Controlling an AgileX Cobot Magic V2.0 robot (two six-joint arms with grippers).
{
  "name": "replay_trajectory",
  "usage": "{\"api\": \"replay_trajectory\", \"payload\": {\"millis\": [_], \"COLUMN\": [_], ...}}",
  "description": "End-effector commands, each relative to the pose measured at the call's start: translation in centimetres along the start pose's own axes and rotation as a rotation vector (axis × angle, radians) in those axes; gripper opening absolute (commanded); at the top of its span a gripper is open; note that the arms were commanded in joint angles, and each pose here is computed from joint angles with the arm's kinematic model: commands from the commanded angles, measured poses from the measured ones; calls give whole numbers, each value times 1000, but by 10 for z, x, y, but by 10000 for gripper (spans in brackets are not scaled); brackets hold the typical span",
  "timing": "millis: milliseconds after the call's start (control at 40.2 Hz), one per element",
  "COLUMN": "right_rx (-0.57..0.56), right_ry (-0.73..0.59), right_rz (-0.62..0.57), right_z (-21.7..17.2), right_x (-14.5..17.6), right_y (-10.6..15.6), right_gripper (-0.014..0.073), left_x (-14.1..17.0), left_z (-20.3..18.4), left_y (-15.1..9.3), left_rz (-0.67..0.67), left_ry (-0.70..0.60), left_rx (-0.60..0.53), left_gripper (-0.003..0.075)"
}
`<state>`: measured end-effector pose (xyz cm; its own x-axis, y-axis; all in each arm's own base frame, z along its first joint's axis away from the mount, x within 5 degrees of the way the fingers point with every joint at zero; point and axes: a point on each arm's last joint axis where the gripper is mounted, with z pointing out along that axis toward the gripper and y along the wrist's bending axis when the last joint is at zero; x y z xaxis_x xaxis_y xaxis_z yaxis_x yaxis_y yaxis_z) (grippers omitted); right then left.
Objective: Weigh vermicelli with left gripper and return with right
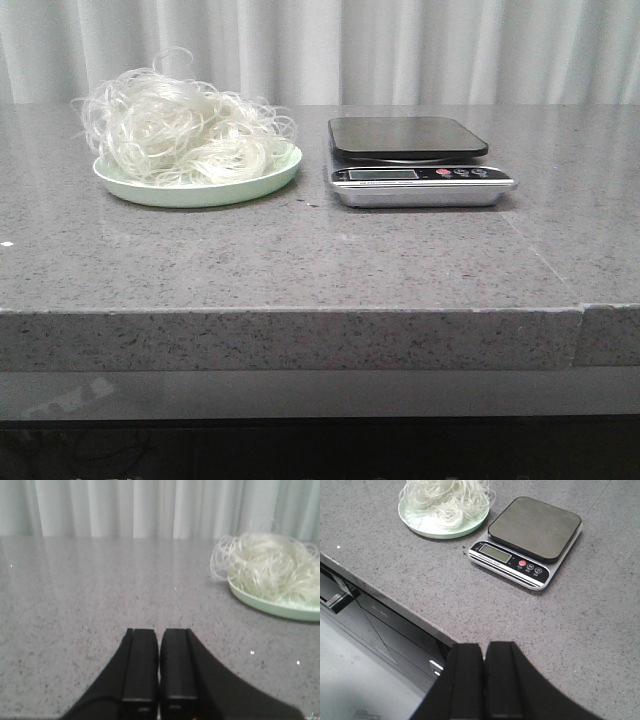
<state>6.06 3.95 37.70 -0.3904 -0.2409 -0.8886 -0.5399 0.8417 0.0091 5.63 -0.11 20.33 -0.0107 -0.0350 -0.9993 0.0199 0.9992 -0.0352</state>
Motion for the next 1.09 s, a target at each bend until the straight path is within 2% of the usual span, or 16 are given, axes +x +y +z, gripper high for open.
{"api": "replay_trajectory", "payload": {"millis": [0,1070], "right_rx": [12,12], "right_ry": [-85,-85], "right_rz": [-4,-4], "right_z": [-4,-4], "right_x": [-12,-12], "right_y": [-1,-1], "right_gripper": [158,158], "left_x": [-1,-3], "left_z": [-1,-1], "left_y": [0,-1], "left_rz": [-12,-14], "left_ry": [-129,-147], "left_rx": [3,28], "left_gripper": [155,155]}}
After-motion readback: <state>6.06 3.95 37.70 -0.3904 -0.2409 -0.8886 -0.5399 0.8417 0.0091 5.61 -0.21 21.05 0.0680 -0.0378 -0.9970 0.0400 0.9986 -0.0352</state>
